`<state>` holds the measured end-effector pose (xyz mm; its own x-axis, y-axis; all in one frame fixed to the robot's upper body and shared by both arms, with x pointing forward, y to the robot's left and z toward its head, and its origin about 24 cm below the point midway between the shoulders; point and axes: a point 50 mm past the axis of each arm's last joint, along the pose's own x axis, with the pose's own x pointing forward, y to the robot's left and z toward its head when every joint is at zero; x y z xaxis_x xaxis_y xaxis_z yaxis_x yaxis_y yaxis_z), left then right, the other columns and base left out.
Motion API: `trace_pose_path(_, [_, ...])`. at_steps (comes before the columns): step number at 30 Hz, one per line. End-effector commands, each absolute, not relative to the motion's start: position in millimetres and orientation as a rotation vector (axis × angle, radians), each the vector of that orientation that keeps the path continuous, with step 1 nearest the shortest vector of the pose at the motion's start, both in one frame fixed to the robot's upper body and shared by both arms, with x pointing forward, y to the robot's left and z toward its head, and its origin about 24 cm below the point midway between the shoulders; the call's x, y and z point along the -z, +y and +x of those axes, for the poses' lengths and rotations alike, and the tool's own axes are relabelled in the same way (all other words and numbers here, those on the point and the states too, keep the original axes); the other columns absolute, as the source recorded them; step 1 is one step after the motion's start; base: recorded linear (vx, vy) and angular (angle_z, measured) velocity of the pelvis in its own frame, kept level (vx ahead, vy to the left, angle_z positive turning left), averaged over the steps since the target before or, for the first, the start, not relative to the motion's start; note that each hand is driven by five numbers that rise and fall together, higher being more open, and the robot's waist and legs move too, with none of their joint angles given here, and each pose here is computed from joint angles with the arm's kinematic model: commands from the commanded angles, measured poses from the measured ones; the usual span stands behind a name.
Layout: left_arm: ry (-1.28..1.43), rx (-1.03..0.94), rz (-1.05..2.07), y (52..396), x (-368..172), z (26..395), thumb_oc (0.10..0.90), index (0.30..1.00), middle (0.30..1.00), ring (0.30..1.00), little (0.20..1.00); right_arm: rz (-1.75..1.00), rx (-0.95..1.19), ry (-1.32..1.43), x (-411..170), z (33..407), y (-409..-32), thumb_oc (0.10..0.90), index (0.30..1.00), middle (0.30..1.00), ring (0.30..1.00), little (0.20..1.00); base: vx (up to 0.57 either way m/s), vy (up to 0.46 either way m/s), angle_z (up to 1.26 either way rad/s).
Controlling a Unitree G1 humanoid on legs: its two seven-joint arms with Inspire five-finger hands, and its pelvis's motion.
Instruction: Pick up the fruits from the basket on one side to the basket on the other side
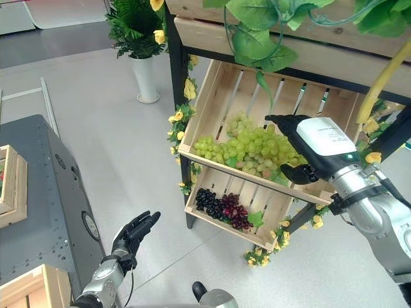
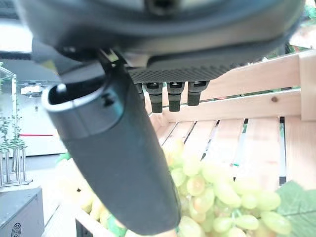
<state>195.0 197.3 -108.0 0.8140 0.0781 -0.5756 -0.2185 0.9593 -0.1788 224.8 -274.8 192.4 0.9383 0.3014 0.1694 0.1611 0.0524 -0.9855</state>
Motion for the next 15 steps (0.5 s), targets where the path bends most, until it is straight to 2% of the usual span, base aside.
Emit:
trace_pose_path(1, [0.436,-0.168,-0.204,208,88,217,0.8,0.9,0.9,0.9,0.9,-1.534,0.147,-0.729,-250,217,-272,0.8,0.9,0.9,0.9,0.9,0.0,0.0,0.0])
trace_pose_path(5, [0.441,-0.177,-0.206,210,88,216,0.8,0.9,0.9,0.9,0.9,-1.485,0.051,-0.793,-250,210,-257,0.8,0.9,0.9,0.9,0.9,0.0,0.0,0.0])
trace_pose_path(8, [0.463,-0.181,-0.206,209,91,214,0.8,0.9,0.9,0.9,0.9,-1.271,-0.145,-0.759,-242,209,-241,0.8,0.9,0.9,0.9,0.9,0.0,0.0,0.0])
trace_pose_path(11, [0.476,-0.186,-0.23,206,95,210,0.8,0.9,0.9,0.9,0.9,-1.094,-0.242,-0.681,-225,216,-232,0.8,0.9,0.9,0.9,0.9,0.0,0.0,0.0])
trace_pose_path(15, [0.506,-0.25,-0.304,203,102,203,0.8,0.9,0.9,0.9,0.9,-1.014,-0.255,-0.652,-192,226,-219,0.8,0.9,0.9,0.9,0.9,0.0,-0.017,0.01])
